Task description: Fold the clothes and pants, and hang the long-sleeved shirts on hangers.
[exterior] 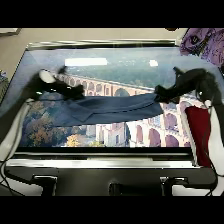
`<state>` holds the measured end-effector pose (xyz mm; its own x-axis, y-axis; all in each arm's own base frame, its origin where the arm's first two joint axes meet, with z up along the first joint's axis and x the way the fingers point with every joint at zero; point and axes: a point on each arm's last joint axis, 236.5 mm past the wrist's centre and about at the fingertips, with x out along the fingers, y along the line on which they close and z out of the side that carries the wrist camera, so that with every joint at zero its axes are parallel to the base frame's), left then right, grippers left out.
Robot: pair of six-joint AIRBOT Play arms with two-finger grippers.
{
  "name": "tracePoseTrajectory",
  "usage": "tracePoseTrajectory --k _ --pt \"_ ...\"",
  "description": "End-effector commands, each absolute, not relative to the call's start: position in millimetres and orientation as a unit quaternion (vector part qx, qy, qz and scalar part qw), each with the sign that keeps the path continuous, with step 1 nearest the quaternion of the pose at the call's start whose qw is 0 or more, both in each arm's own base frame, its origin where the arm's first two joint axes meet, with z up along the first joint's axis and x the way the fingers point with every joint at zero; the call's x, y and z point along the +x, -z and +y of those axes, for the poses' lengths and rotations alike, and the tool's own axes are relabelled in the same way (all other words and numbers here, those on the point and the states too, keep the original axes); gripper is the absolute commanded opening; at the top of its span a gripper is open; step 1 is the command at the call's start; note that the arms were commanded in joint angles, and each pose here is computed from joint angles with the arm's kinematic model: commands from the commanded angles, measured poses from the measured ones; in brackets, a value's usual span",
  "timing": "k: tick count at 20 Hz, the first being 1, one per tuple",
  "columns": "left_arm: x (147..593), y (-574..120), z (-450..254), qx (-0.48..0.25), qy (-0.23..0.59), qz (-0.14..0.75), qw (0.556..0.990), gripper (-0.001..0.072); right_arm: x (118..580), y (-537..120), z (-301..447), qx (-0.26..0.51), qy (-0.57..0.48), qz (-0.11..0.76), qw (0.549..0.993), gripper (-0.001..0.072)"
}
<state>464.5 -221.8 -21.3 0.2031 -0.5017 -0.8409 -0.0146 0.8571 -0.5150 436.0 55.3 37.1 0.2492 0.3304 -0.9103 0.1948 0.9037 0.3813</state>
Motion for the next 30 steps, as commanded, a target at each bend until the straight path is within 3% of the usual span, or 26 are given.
tracePoseTrajectory --k 1,8,11,15,18,23,26,30 --pt "436 38 -341 -0.255 0.223 0.609 0.717 0.0016 424 -90 25 0.19 0.017 0.589 0.786 0.003" --pt "398 59 -480 -0.374 0.253 0.572 0.684 0.0016 398 -129 25 0.192 0.022 0.578 0.793 0.0031" --pt "397 71 -503 -0.423 0.232 0.559 0.674 0.0016 395 -140 20 0.186 0.03 0.564 0.804 0.0031" --pt "395 60 -485 -0.396 0.257 0.582 0.662 0.0015 394 -138 9 0.175 0.051 0.564 0.806 0.0031" --pt "416 27 -420 -0.313 0.27 0.582 0.701 0.0014 404 -144 20 0.223 0.05 0.546 0.806 0.003" --pt "457 -56 -217 -0.167 0.161 0.545 0.806 0.0016 430 -172 105 0.346 -0.016 0.497 0.796 0.003" --pt "457 -108 -97 -0.151 0.065 0.51 0.844 0.0017 432 -174 175 0.374 -0.045 0.492 0.785 0.003" --pt "442 -148 -5 -0.152 0.011 0.475 0.867 0.0019 429 -157 277 0.403 -0.086 0.497 0.763 0.003"
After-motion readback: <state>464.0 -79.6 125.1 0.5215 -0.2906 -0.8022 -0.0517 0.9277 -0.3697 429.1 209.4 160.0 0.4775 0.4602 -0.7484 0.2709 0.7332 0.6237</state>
